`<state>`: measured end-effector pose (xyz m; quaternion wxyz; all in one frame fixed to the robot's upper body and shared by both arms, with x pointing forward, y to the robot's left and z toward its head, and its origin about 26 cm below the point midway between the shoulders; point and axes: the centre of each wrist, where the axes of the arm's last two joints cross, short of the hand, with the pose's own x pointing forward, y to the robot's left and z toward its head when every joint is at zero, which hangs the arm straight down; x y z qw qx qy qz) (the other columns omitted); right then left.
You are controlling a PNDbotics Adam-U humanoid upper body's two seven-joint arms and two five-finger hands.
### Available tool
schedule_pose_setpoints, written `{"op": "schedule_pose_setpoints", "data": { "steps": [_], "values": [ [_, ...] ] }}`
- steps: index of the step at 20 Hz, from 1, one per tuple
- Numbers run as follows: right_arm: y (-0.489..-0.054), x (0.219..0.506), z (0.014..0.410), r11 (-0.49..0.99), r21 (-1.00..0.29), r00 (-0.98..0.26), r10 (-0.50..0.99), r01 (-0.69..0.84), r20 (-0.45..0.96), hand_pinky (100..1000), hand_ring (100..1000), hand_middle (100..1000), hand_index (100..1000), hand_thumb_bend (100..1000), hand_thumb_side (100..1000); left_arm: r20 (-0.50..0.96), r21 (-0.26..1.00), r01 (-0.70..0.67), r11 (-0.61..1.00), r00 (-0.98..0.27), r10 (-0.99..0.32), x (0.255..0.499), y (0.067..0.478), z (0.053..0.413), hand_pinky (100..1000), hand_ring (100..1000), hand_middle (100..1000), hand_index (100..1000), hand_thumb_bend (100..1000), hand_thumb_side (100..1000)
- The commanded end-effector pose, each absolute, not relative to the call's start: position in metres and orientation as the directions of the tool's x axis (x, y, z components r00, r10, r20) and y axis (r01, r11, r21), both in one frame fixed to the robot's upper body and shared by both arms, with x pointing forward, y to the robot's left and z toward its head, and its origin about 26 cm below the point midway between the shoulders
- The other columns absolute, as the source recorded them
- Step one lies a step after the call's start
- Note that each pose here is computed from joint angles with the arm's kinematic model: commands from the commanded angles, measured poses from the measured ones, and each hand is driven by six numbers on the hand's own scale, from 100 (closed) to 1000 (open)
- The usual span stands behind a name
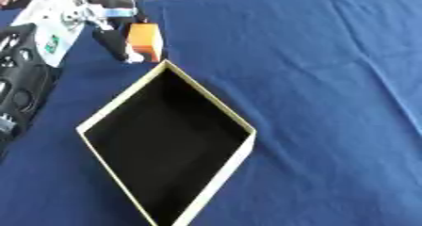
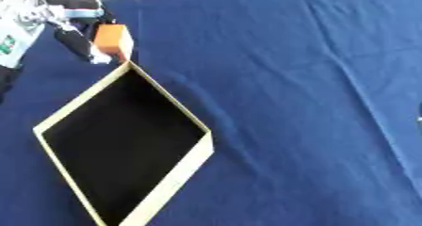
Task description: Pick up objects on the table and place them in the box.
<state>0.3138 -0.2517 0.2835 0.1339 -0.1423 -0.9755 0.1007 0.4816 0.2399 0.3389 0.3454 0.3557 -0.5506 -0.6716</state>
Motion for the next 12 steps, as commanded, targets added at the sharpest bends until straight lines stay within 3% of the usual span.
{"op": "schedule_pose_setpoints", "data": {
  "steps": [1,12],
  "values": [
    [-0.253,0.309,0.290,0.937,-0.231,-0.927,0.312,0.263,0.207,767,774,645,763,100,845,-0.106,0.993,-0.013,-0.114,-0.492,-0.864,0.472,0.246,0.366,305,425,355,483,100,349],
    [-0.255,0.309,0.288,0.932,-0.231,-0.921,0.328,0.278,0.213,768,776,648,763,100,836,-0.096,0.993,-0.113,-0.037,-0.580,-0.809,0.442,0.236,0.382,250,374,319,462,100,434]
  ]
}}
